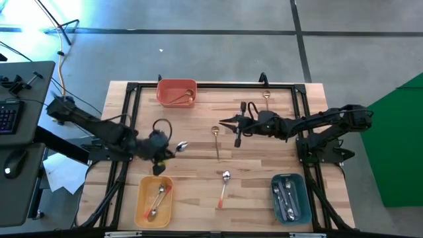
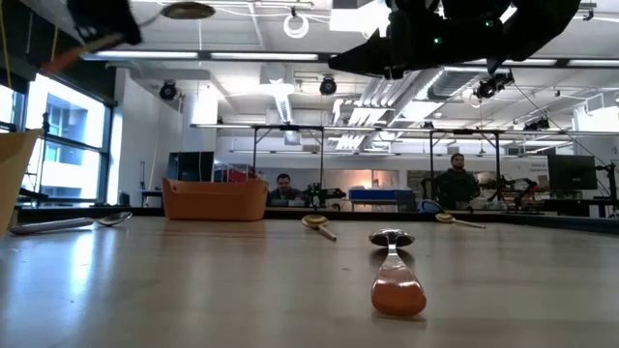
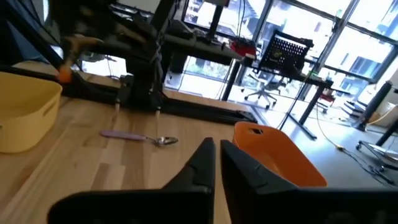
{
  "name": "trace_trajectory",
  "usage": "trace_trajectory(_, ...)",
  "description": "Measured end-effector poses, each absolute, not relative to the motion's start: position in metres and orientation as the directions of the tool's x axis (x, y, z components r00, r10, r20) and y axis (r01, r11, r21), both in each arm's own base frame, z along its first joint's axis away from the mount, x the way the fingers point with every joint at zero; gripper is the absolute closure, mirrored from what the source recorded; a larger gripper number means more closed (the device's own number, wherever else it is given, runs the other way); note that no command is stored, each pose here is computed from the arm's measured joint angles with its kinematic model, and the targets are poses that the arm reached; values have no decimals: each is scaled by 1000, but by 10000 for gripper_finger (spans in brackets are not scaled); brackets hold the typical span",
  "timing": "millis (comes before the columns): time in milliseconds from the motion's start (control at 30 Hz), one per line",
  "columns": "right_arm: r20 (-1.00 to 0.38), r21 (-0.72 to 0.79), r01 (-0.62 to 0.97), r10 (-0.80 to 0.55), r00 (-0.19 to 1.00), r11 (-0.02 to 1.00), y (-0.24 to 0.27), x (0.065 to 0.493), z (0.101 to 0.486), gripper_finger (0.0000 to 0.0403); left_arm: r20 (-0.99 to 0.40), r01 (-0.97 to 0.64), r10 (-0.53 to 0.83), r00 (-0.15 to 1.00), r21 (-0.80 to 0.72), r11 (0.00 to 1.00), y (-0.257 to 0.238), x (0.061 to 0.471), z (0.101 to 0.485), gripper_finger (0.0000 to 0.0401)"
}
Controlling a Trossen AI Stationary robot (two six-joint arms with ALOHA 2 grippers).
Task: Sort silverware by color (type)
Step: Put the top orange spoon into the yellow bin
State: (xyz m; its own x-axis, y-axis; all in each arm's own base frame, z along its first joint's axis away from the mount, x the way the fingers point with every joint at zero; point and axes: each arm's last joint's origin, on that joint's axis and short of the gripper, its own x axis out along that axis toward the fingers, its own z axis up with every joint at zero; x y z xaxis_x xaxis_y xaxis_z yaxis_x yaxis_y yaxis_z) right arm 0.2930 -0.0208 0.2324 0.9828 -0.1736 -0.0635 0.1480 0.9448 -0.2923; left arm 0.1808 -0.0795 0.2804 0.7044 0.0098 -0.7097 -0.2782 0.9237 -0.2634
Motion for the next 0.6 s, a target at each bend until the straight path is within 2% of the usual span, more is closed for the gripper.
trace_trajectory(200, -74, -293, 146, -175, 982, 945, -21, 293, 231, 388, -802, -395, -5, 597, -299, 869, -112, 170, 304, 400)
trace_trajectory(300, -82, -294, 143, -174, 981, 945, -21, 293, 231, 393, -838, -509, -14, 546, -344, 789, -130, 167, 307, 400)
trace_trajectory(500, -93, -321, 138, -176, 980, 937, -22, 293, 230, 400, -940, -720, -84, 329, -308, 623, -169, 157, 283, 400)
trace_trajectory(600, -93, -329, 141, -180, 979, 934, -23, 293, 230, 402, -960, -780, -111, 258, -275, 562, -189, 155, 270, 400)
